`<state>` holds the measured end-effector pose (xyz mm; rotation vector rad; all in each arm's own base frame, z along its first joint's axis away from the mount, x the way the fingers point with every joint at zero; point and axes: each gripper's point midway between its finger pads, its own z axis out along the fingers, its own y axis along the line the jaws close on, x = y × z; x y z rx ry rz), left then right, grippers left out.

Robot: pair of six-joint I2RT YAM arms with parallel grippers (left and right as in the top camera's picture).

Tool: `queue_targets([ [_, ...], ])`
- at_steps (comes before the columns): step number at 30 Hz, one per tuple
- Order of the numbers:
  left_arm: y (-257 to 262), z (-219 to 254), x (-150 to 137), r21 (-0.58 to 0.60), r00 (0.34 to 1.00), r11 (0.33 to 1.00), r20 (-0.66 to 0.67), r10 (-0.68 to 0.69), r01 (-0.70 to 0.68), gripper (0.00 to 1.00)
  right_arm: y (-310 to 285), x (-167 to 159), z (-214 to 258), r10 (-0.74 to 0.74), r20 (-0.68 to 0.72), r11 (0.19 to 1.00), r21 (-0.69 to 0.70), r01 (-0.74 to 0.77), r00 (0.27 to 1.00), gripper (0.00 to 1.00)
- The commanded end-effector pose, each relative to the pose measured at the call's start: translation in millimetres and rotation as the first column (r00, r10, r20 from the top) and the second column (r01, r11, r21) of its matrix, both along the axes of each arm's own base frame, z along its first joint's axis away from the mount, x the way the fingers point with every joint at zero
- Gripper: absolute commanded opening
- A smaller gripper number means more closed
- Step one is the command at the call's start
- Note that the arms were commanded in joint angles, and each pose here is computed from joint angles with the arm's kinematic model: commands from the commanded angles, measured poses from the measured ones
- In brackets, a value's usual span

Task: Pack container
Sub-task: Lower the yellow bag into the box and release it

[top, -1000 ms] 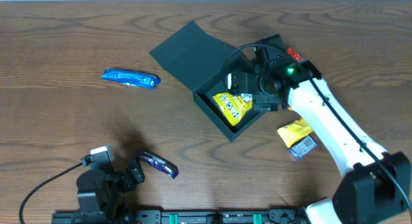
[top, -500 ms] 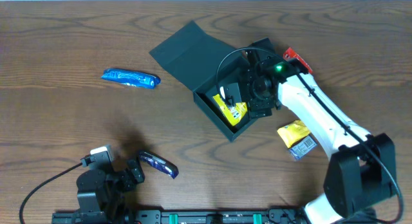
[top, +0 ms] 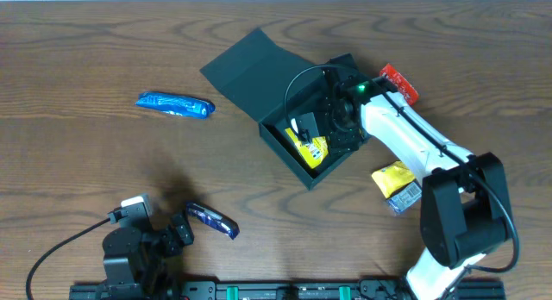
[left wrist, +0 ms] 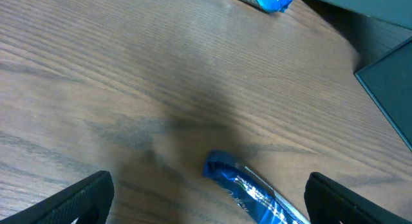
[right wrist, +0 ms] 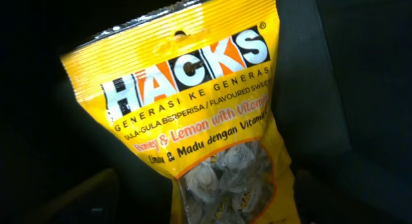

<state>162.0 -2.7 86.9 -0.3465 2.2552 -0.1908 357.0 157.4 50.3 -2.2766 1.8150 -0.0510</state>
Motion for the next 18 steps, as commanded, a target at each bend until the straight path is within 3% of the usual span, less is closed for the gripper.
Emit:
queue_targets([
  [1, 0.6, -17.0, -10.9, 0.005, 0.997, 1.0, -0.075, 0.0, 0.0, 0.95, 4.4, 4.7, -3.5, 0.012, -0.009, 1.0, 0.019, -0.012, 1.0, 0.83],
  [12, 0.6, -17.0, -10.9, 0.005, 0.997, 1.0, -0.075, 0.0, 0.0, 0.95, 3.9, 2.4, -11.4, 0.004, -0.033, 1.0, 0.014, -0.003, 0.999, 0.55],
  [14, 0.6, -17.0, -10.9, 0.005, 0.997, 1.0, -0.075, 0.0, 0.0, 0.95, 4.1, 2.4, -11.4, 0.004, -0.033, 1.0, 0.015, -0.004, 0.999, 0.35],
  [18, 0.6, -17.0, -10.9, 0.005, 0.997, 1.0, -0.075, 0.0, 0.0, 0.95, 6.5, 1.2, -11.2, 0.004, -0.04, 1.0, 0.029, -0.003, 0.999, 0.27],
])
